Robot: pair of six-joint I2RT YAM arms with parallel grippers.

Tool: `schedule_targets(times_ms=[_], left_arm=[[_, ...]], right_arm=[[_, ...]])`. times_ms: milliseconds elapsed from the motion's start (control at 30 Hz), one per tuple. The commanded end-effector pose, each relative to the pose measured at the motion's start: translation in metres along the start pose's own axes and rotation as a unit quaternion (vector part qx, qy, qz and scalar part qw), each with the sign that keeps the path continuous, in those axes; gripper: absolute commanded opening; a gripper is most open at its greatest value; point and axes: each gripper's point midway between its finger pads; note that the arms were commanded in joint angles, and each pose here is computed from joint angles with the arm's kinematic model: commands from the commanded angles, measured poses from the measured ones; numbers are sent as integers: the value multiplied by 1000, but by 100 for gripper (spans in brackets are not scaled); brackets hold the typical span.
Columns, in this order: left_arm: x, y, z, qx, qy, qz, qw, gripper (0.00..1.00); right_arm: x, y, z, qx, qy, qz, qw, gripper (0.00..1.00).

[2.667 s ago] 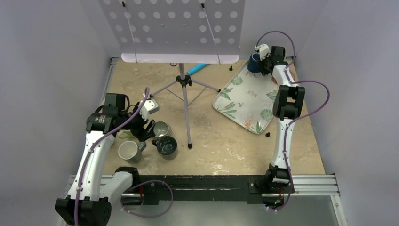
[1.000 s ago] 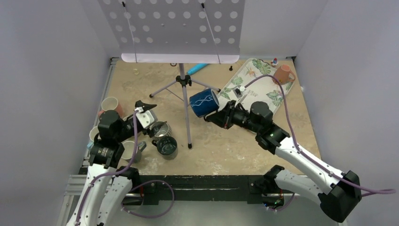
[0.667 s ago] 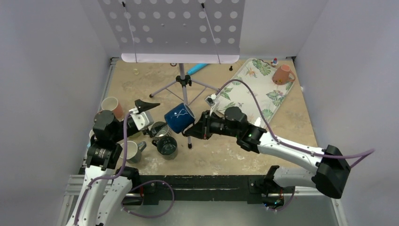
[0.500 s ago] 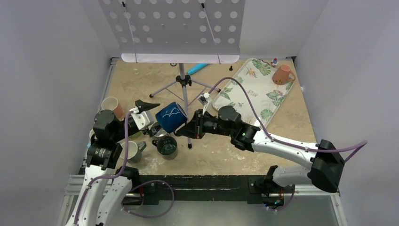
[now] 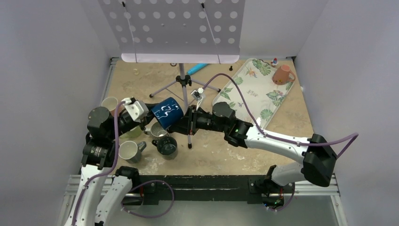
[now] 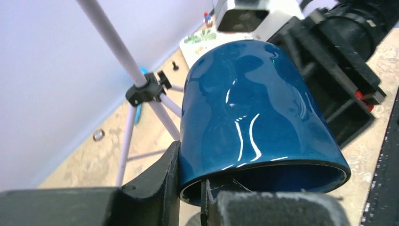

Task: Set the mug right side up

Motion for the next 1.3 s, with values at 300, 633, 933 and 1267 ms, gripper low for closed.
schedule_targets(times_ms=[300, 633, 933, 1267], left_arm=[[32, 54, -92, 314, 74, 97, 941, 0], [109, 73, -123, 437, 103, 153, 880, 0], [180, 50, -174, 475, 178, 157, 847, 0], [182, 34, -210, 479, 227, 126, 839, 0]], right_arm=[[3, 33, 42, -84, 124, -98, 984, 84], [-24, 81, 53, -118, 172, -190, 959, 91], [-45, 106, 50, -134, 178, -229, 948, 92], [-54, 123, 53, -155, 178, -253, 938, 93]])
Point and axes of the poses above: each gripper's point midway between its finger pads, its own y axis back along the fingers, its own x axis along the line the jaws close on, z = x × y, and after that the axes turned 7 degrees about -y, right-handed
